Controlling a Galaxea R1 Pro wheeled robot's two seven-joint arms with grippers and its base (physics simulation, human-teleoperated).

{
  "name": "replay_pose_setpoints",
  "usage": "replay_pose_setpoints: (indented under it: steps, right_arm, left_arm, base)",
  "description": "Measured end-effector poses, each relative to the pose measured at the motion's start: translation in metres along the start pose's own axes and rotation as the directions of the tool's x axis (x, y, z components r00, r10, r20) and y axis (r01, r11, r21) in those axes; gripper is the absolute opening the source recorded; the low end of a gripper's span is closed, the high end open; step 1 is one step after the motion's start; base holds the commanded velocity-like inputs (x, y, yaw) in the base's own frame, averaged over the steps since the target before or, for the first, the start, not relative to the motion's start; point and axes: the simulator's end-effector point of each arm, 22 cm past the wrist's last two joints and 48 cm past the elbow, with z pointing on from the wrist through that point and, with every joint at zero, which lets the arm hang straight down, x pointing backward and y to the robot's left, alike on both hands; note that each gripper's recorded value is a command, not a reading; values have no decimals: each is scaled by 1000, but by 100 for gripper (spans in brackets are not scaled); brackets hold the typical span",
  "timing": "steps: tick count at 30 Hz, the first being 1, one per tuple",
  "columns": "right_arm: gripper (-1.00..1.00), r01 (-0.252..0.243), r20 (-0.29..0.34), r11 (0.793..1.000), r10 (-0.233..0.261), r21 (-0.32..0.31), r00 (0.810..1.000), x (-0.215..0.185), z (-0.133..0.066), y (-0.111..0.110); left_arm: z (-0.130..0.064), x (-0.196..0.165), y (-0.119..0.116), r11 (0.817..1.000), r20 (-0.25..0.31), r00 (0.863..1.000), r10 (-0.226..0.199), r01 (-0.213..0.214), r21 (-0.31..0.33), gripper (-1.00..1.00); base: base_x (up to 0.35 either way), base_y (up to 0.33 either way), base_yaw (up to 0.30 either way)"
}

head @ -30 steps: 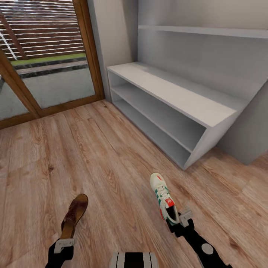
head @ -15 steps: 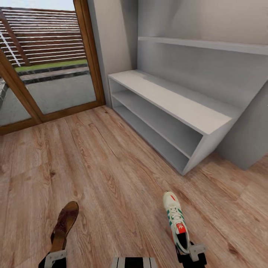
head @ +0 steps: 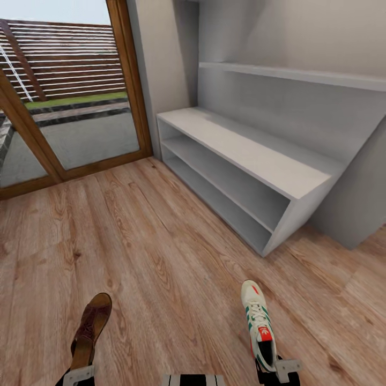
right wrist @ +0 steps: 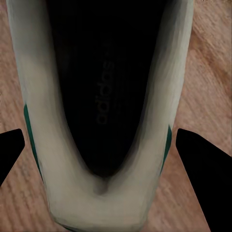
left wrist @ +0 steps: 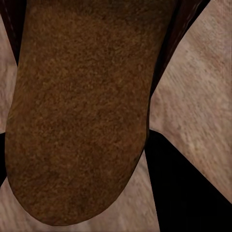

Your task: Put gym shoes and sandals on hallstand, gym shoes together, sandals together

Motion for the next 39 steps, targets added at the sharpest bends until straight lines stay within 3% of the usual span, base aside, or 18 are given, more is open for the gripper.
replay_pose_setpoints:
  steps: [18,39]
  right_arm:
    - [-100,-1,28,1000,1,4,1000,-13,0,-2]
    - [-100,0,64,1000,-1,13,998,-29,0,-9]
  left_arm:
    - [0,-12,-1,1000,27,1000,-4,4,4,-100]
    - [0,-26,-4,1000,57,998,-4,4,12,-100]
  base:
    - [25,294,0]
    - [222,267,-5]
